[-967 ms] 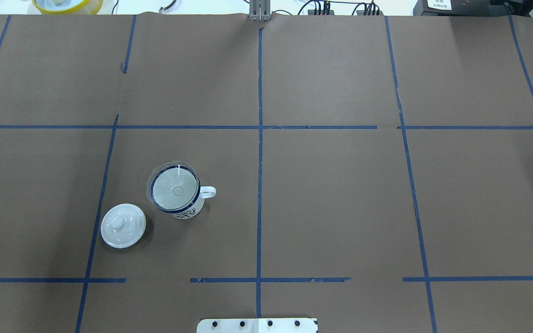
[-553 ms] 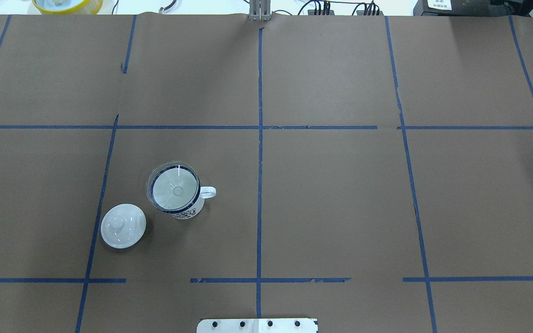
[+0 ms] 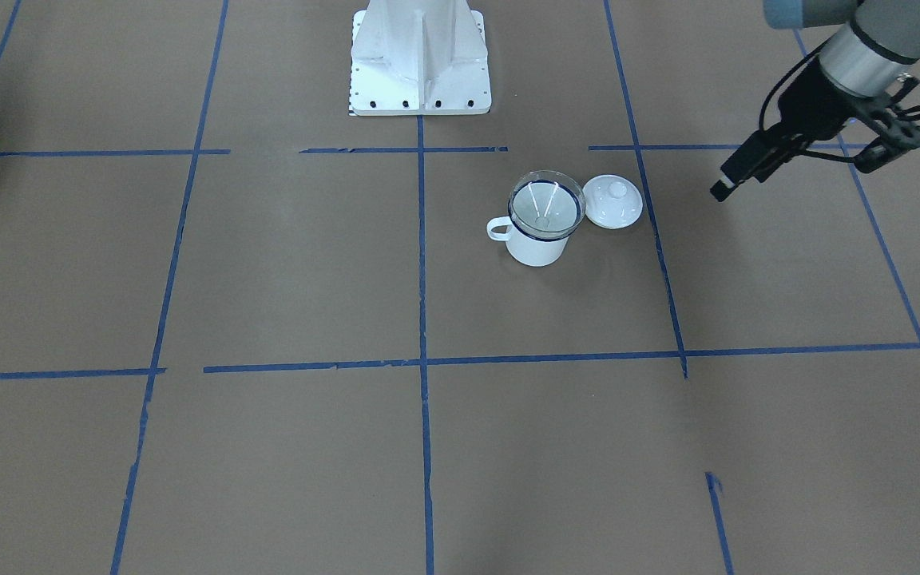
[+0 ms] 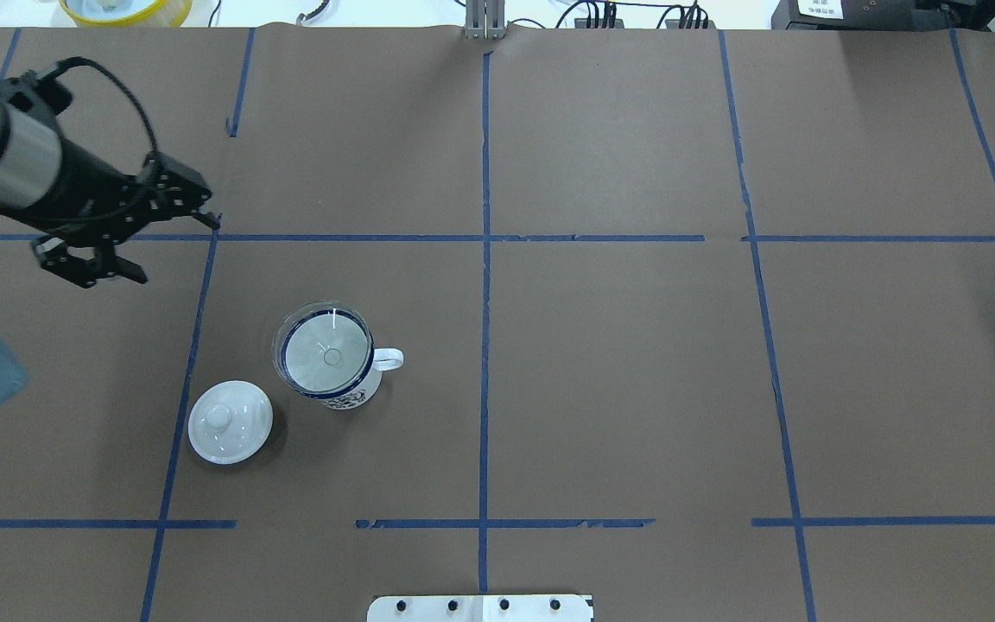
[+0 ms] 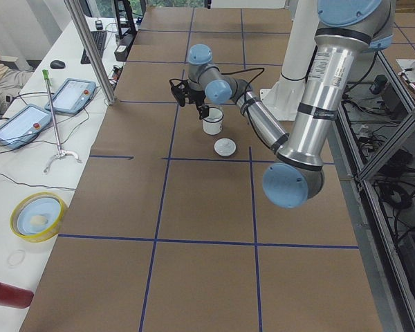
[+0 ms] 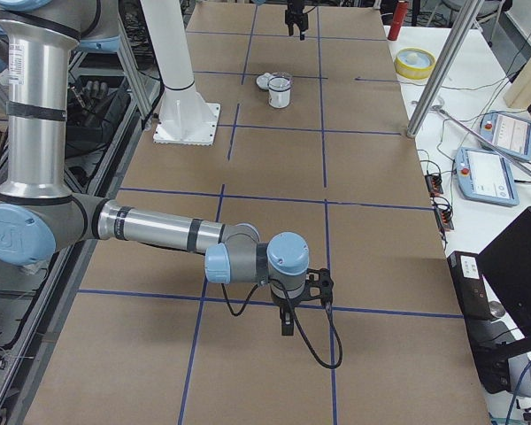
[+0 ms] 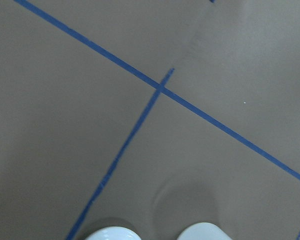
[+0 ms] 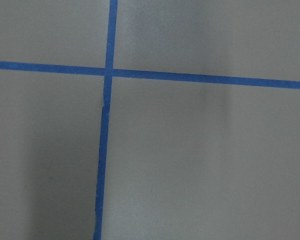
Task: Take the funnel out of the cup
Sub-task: 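Move the left gripper over the clear funnel in the white mug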
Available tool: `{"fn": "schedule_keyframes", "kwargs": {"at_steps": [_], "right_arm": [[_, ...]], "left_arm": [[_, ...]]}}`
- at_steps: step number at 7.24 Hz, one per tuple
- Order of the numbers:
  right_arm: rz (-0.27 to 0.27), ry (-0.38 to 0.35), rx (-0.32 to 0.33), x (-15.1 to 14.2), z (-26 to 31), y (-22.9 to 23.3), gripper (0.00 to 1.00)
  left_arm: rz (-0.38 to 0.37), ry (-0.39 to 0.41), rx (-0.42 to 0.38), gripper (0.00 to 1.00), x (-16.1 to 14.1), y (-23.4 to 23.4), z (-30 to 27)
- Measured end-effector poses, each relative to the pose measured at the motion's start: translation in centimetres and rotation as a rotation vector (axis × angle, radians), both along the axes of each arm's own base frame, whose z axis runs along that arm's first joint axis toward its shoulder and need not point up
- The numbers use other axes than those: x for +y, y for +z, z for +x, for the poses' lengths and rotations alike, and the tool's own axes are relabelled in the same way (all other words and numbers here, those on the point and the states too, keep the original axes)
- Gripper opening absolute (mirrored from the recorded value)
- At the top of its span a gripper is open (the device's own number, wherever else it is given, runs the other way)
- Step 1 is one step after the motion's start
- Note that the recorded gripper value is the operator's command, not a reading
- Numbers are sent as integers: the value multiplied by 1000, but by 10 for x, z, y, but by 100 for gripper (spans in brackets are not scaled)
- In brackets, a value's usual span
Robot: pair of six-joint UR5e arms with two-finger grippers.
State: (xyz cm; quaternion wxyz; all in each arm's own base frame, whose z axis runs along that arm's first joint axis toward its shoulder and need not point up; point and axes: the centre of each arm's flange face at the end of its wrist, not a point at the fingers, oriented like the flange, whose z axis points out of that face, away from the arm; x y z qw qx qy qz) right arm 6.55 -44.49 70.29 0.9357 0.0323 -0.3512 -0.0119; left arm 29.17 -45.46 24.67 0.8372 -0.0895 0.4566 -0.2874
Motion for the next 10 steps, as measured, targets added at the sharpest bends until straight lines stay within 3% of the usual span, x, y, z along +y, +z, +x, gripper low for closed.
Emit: {"fn": "schedule_keyframes", "kwargs": {"at_steps": [2, 6, 7, 9, 10], "right_arm": [[0, 0, 0, 0, 0, 0, 100], [1, 0, 0, 0, 0, -1, 100], [1, 0, 0, 0, 0, 0, 100], [1, 0, 1, 0, 0, 0, 100], [1, 0, 1, 0, 0, 0, 100]], "left_arm": [[-37, -18, -78, 99, 12, -47, 71], [-48, 13, -127, 94, 12, -37, 143], [-48, 19, -130, 90, 10, -34, 150], [-52, 21, -126, 66, 1, -29, 167], [-53, 24, -125, 61, 1, -28, 172]]}}
